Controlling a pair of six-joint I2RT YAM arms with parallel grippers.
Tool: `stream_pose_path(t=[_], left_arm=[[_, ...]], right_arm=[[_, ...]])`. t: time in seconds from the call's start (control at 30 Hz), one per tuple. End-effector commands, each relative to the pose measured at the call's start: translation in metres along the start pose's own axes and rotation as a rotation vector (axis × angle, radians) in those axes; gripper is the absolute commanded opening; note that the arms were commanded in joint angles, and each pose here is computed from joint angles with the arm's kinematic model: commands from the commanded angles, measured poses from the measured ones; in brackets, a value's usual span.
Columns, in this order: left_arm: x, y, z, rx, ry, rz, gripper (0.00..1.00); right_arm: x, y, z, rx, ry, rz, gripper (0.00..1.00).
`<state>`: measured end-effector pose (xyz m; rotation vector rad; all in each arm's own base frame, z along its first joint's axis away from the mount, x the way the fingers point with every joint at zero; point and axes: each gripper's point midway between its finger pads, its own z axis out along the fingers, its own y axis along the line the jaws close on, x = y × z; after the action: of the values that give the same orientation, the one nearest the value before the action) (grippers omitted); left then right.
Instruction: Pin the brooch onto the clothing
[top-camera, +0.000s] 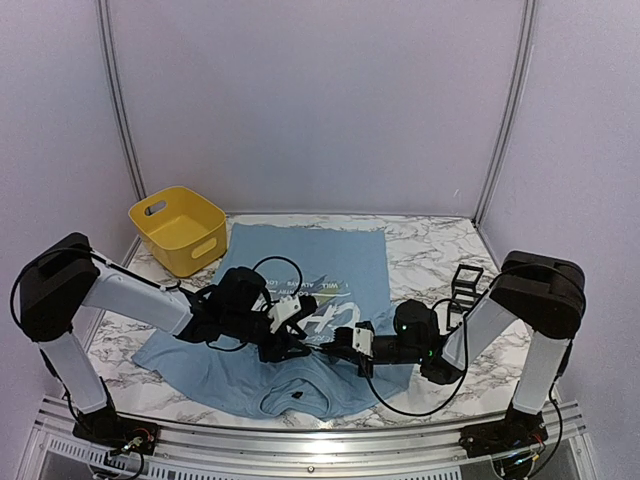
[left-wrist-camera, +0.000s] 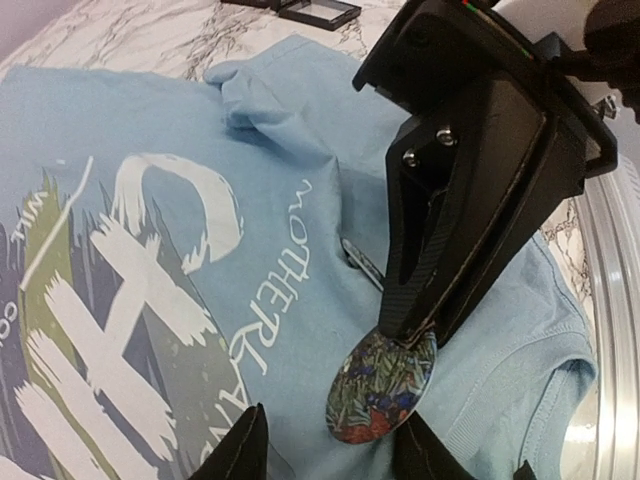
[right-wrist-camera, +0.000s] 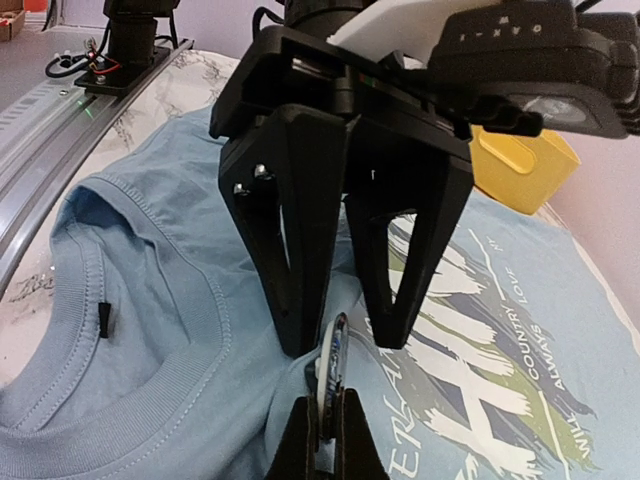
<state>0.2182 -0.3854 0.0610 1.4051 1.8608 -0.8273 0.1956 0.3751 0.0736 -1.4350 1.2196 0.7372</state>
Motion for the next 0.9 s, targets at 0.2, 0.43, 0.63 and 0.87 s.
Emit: stream_pose_path(t=[0.2,0.43,0.63,0.87], left_arm=[[-0.023,-0.007,-0.02,0.04,-0.105,0.118,0.46],[-0.021,-0.02,-0.028,0.084,-0.122,0.183,0.47],[-0.02,0.0,-0.016,0.005,-0.096,0.156,0.41],[-0.025,-0.003,-0.014,0.029,-0.115,0.145,0.21]], right_arm=[[-0.019,0.002,-0.001,-0.037,-0.08,0.006,0.0],[-0.018,-0.001,0.0,-0.033,-0.078,0.006,0.0],[-0.021,-0.001,0.0,-0.037,-0.087,0.003,0.0],[-0.02,-0.002,0.0,-0.037,-0.086,0.001,0.0]])
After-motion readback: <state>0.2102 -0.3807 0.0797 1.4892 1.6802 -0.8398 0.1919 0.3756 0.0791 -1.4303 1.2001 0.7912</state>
